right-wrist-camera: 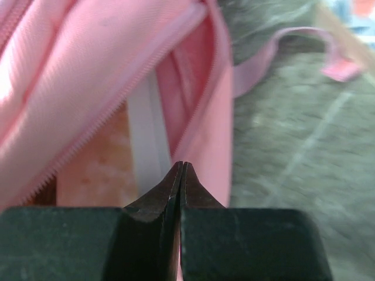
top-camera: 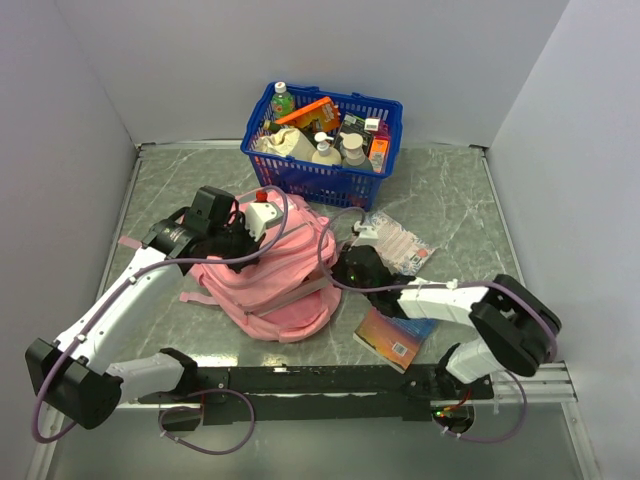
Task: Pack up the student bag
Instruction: Move the book to the center of the board, then adjust the book at the center of the board.
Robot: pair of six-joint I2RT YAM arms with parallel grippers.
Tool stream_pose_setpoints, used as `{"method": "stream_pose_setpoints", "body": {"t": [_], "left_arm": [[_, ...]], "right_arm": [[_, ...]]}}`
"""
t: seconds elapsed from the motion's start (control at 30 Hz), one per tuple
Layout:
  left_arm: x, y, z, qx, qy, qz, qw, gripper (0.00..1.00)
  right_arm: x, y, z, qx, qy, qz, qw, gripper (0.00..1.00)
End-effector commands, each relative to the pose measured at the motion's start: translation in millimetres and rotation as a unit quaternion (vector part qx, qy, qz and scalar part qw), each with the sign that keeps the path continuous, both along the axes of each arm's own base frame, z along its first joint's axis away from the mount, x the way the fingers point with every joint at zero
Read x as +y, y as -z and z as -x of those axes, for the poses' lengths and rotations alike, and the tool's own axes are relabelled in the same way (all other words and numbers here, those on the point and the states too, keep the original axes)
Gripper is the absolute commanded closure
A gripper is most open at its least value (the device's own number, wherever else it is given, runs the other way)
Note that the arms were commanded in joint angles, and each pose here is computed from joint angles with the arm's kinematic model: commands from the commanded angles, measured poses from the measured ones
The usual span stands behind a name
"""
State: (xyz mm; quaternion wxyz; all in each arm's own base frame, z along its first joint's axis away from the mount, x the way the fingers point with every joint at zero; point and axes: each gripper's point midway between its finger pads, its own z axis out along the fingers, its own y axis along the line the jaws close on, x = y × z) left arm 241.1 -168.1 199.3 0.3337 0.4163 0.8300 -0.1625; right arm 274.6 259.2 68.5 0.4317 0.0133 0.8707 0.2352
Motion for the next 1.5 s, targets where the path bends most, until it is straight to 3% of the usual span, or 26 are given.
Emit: {"method": "stream_pose_setpoints", "body": {"t": [0.0, 0.27, 0.4, 0.43, 0.47, 0.53, 0.57, 0.77, 0.83, 1.03, 1.13, 1.23, 1.37, 1.47], "left_arm": [[0, -41, -36, -0.099, -0.032, 0.028, 0.994, 0.99], [-4, -37, -38, -0.093, -0.028, 0.032, 0.995, 0.99], [-3, -32, -37, -0.090, -0.029, 0.030, 0.995, 0.99], [-2, -32, -36, -0.093, -0.030, 0.028, 0.995, 0.99], [-1, -31, -37, -0.096, -0.032, 0.026, 0.995, 0.99], [2, -25, -36, -0.096, -0.031, 0.020, 0.995, 0.99], [3, -20, -35, -0.092, -0.033, 0.016, 0.995, 0.99], [2, -15, -33, -0.086, -0.030, 0.020, 0.996, 0.99], [2, -15, -33, -0.086, -0.029, 0.019, 0.996, 0.99], [4, -18, -31, -0.090, -0.029, 0.020, 0.995, 0.99], [7, -17, -31, -0.095, -0.030, 0.017, 0.995, 0.99], [11, -15, -29, -0.097, -0.031, 0.011, 0.995, 0.99], [15, -13, -29, -0.101, -0.034, 0.007, 0.994, 0.99], [15, -13, -30, -0.101, -0.031, 0.010, 0.994, 0.99]], "right_arm": [[49, -26, -6, -0.028, -0.051, -0.058, 0.997, 1.00], [114, -37, 18, -0.021, -0.155, -0.117, 0.981, 1.00], [101, -38, 5, -0.018, -0.122, -0.077, 0.989, 0.99], [90, -36, -1, -0.013, -0.102, -0.067, 0.992, 0.76], [66, -34, -7, 0.000, -0.069, -0.053, 0.996, 0.64], [43, -35, -11, 0.008, -0.038, -0.051, 0.998, 0.26], [22, -39, -14, 0.016, -0.009, -0.061, 0.998, 0.00], [-27, -47, -25, 0.086, 0.119, -0.117, 0.982, 0.00], [-42, -34, -21, 0.124, 0.153, -0.074, 0.978, 0.00], [-59, -17, -24, 0.213, 0.272, -0.098, 0.933, 0.00], [-80, 1, -12, 0.256, 0.354, -0.125, 0.891, 0.06], [-107, 5, -8, 0.252, 0.429, -0.136, 0.857, 0.11], [-140, -18, -27, 0.217, 0.485, -0.114, 0.839, 0.13], [-149, -19, -36, 0.230, 0.505, -0.094, 0.827, 0.13]]}}
